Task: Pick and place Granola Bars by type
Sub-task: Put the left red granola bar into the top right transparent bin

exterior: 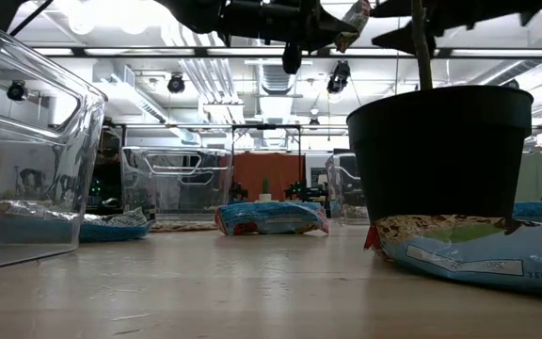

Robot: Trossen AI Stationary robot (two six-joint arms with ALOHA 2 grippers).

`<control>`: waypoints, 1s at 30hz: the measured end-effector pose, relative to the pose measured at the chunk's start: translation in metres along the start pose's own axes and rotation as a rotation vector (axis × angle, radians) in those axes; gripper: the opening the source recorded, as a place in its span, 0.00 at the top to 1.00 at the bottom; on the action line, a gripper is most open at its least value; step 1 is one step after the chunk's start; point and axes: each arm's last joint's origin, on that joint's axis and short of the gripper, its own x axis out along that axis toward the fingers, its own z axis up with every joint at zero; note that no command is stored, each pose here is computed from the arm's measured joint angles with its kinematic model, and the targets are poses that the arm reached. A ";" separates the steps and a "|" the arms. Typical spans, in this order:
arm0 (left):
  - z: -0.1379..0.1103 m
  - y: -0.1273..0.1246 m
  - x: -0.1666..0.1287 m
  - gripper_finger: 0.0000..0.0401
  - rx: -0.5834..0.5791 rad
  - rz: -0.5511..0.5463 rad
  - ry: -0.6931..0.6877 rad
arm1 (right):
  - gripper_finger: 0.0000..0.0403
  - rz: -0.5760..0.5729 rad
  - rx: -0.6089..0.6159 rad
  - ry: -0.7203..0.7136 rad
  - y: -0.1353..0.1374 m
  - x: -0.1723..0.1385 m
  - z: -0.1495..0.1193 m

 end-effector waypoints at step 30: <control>-0.004 -0.002 0.000 1.00 0.006 -0.004 0.033 | 0.85 0.005 -0.079 -0.005 -0.009 0.029 0.040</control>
